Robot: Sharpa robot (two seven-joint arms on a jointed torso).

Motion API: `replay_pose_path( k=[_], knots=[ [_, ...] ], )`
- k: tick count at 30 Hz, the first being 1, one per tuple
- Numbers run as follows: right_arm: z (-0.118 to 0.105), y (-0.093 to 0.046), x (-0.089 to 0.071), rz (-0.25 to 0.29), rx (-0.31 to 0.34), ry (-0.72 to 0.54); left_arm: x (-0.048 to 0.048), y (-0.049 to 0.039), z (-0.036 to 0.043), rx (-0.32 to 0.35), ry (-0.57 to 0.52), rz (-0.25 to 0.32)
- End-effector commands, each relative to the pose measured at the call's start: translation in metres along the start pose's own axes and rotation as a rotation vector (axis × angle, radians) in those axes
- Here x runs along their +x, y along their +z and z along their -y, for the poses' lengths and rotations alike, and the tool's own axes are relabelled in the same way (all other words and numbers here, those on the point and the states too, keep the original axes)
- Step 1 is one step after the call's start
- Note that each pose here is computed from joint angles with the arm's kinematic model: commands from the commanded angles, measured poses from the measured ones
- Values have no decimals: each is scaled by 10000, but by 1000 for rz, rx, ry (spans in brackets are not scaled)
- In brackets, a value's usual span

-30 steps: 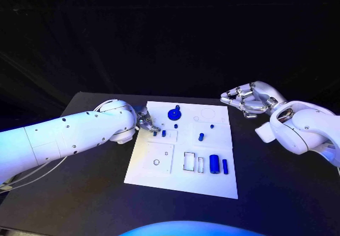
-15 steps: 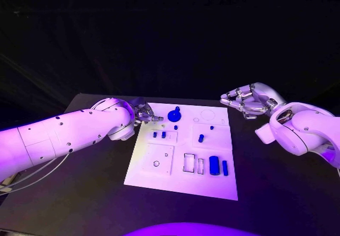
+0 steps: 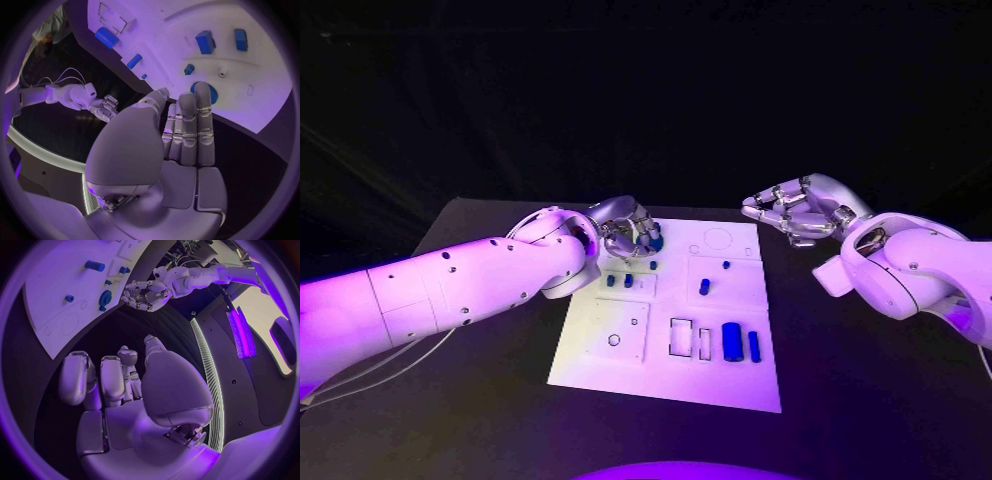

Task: Assemble the parts on the task board

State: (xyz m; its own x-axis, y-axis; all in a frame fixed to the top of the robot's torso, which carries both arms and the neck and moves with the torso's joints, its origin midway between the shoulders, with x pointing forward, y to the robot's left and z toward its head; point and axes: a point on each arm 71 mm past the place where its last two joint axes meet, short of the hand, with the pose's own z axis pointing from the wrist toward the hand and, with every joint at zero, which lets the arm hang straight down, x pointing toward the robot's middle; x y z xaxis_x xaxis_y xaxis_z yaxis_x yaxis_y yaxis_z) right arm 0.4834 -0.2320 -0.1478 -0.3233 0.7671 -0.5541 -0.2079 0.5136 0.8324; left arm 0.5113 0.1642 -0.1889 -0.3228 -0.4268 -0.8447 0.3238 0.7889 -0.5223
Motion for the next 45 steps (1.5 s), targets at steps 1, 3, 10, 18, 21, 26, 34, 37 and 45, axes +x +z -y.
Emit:
replay_pose_path(
  k=[1, 3, 10, 18, 21, 26, 34, 37, 45],
  knots=[
    [-9, 0, 14, -6, -13, -1, 40, 27, 121, 157, 188, 6],
    [-9, -1, 17, -7, -13, -1, 76, 45, 137, 165, 230, -10],
    [-9, -2, 25, -8, -14, 0, 208, 105, 158, 157, 325, -72],
    [-9, -3, 30, -9, -14, 0, 283, 157, 106, 114, 365, -106],
    [-10, -1, 34, -10, -15, -1, 300, 182, 85, 104, 372, -113],
    [-14, 3, 41, -12, -15, -1, 329, 212, 63, 95, 378, -120],
    [-18, 8, 49, -14, -16, -1, 353, 245, 61, 92, 381, -129],
    [-20, 9, 52, -15, -16, -1, 361, 254, 66, 93, 381, -131],
    [-23, 12, 57, -16, -17, -1, 374, 265, 62, 84, 382, -136]
  ],
)
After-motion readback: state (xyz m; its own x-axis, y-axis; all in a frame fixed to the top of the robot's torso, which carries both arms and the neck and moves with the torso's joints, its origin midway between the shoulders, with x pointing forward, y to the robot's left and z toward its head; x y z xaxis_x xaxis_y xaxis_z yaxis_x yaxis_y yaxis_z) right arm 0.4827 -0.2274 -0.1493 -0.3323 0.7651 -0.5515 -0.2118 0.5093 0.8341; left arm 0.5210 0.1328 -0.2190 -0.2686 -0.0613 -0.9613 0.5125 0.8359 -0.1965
